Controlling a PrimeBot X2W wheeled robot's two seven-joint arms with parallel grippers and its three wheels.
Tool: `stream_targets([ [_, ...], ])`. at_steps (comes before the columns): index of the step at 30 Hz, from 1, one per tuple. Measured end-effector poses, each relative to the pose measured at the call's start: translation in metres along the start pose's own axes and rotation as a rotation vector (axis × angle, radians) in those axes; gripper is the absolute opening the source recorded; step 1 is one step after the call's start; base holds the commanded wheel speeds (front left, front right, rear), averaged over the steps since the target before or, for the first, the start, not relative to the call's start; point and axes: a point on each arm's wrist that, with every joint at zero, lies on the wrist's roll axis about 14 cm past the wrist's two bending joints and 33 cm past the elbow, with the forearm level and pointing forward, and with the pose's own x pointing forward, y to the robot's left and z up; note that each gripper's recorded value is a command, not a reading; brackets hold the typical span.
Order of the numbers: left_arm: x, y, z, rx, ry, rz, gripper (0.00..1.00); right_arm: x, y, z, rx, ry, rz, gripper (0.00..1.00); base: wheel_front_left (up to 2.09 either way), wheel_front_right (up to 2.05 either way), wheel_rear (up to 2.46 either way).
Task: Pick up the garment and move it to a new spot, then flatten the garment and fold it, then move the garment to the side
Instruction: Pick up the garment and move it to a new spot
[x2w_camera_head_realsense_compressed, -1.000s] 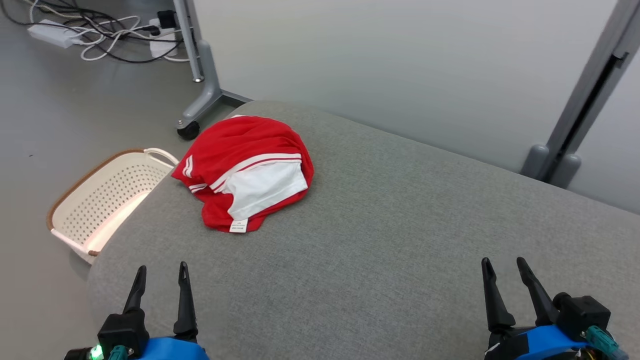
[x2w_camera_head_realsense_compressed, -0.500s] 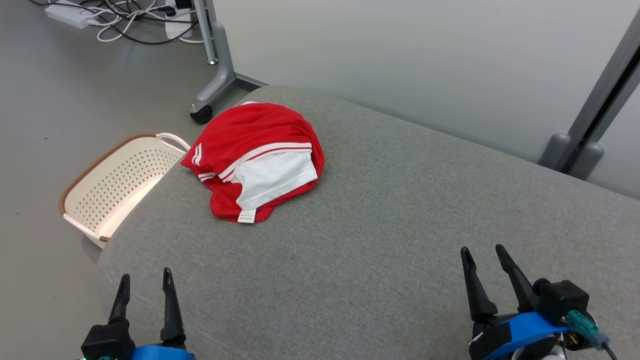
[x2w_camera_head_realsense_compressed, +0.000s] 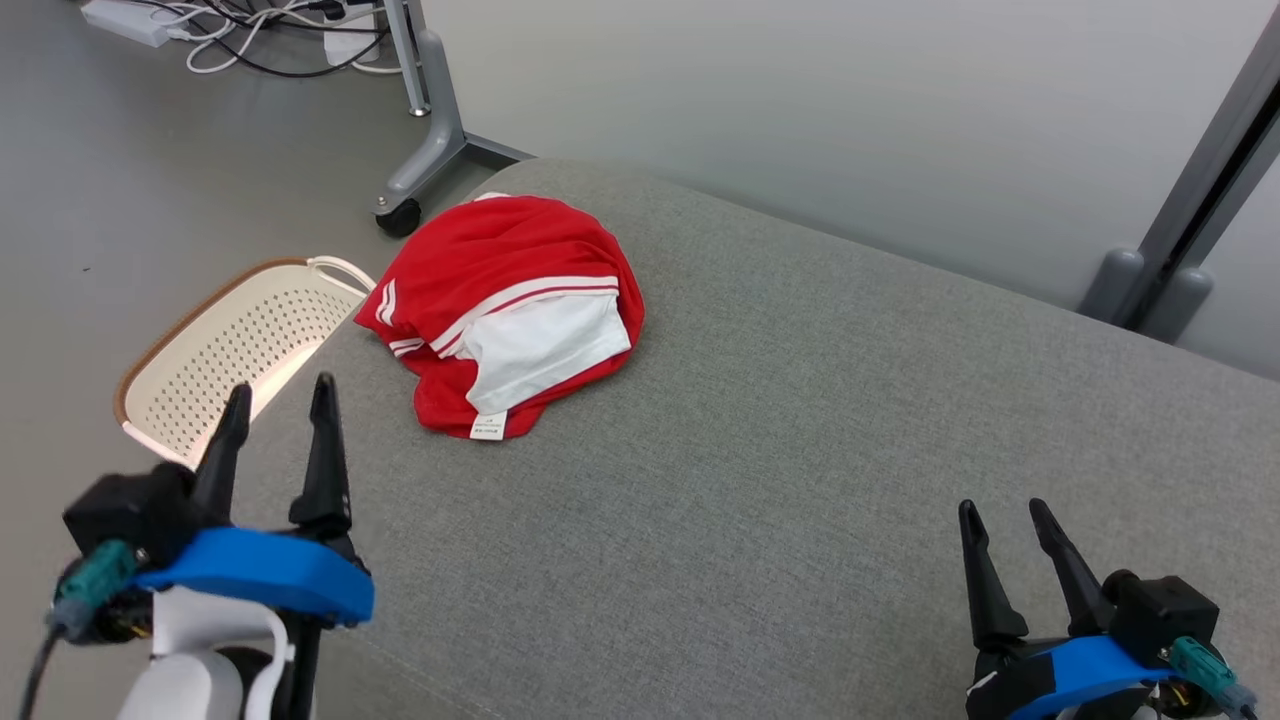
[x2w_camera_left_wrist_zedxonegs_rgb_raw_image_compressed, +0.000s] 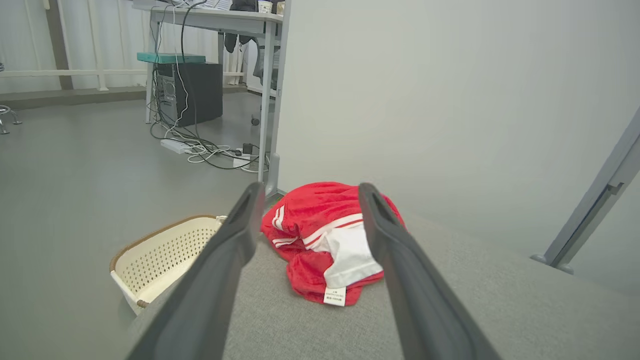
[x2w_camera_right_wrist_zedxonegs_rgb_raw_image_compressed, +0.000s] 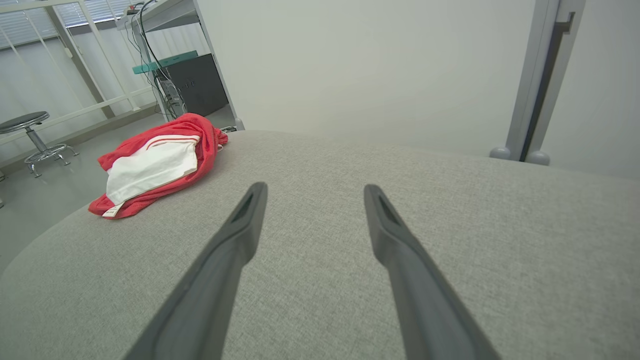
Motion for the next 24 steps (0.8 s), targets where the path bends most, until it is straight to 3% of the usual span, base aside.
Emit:
stream_targets([
  [5, 0.040, 0.001, 0.021, 0.013, 0.065, -0.025, 1.00, 0.002, -0.012, -0.011, 0.028, 0.018, -0.025, 1.00, 0.00, 0.00, 0.00],
  [12, 0.100, 0.006, 0.006, -0.004, 0.245, -0.016, 1.00, 0.005, -0.047, -0.019, 0.026, 0.025, -0.106, 1.00, 0.00, 0.00, 0.00],
  [16, 0.134, 0.010, -0.012, 0.028, 0.348, -0.001, 1.00, 0.002, -0.070, -0.025, 0.017, 0.041, -0.158, 1.00, 0.00, 0.00, 0.00],
  [19, 0.156, 0.004, -0.032, -0.004, 0.417, -0.007, 1.00, -0.003, -0.087, -0.030, 0.012, 0.056, -0.200, 1.00, 0.00, 0.00, 0.00],
  [24, 0.181, -0.004, -0.077, 0.060, 0.553, -0.016, 1.00, -0.012, -0.115, -0.039, -0.011, 0.087, -0.267, 1.00, 0.00, 0.00, 0.00],
])
